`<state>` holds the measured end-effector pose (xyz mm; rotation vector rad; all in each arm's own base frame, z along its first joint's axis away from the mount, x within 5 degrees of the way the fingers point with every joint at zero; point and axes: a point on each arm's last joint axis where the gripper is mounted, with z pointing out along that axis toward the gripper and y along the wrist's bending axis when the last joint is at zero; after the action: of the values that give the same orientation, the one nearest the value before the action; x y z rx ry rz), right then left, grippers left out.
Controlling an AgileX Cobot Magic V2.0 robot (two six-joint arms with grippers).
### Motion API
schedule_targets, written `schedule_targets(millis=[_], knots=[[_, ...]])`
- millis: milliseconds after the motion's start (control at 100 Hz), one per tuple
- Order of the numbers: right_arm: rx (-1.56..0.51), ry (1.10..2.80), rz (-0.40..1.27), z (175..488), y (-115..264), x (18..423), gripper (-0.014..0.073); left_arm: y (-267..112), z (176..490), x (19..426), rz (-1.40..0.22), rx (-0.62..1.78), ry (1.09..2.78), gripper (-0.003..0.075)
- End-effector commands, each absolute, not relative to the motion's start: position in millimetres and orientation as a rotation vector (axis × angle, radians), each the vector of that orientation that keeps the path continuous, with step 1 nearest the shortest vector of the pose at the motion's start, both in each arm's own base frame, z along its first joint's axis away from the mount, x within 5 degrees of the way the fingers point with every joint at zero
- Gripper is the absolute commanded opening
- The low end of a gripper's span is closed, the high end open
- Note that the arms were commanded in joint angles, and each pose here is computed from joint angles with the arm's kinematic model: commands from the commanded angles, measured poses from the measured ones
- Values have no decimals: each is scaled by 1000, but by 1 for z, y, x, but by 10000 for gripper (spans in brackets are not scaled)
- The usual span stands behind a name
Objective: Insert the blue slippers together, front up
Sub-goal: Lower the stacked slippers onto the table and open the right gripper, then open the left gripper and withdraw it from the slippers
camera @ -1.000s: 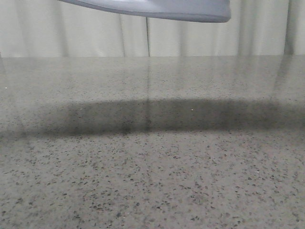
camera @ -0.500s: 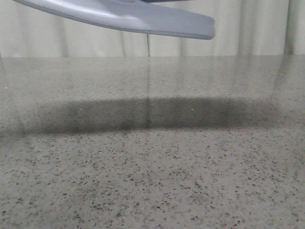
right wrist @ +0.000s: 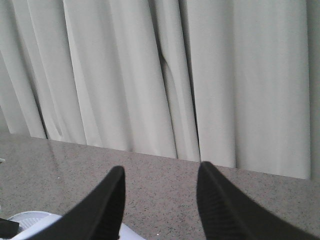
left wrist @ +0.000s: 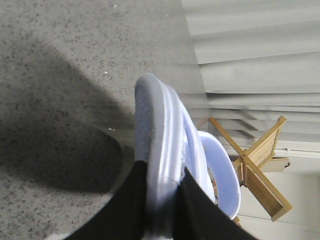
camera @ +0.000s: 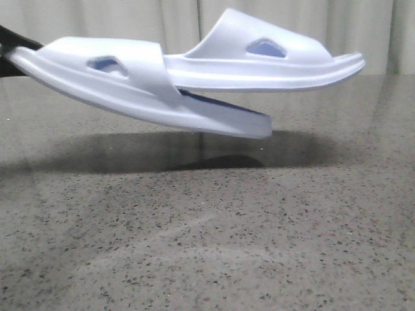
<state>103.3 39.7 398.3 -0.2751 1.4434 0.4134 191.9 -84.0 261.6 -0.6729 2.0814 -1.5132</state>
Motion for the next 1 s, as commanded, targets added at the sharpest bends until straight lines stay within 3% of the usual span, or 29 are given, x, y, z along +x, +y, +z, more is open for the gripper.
schedule_targets(millis=[0,380,840,990], knots=[[-269,1404,405,409,39,101,281,-90,274,199,-1643,-669,2008,26],[-269,1405,405,409,39,101,281,-94,246,216,-1633,-736,2114,27],[-271,1405,406,409,39,101,281,-95,244,217,-1601,-645,2125,29],[-282,1408,415,408,40,101,281,-94,244,217,-1595,-637,2125,84]])
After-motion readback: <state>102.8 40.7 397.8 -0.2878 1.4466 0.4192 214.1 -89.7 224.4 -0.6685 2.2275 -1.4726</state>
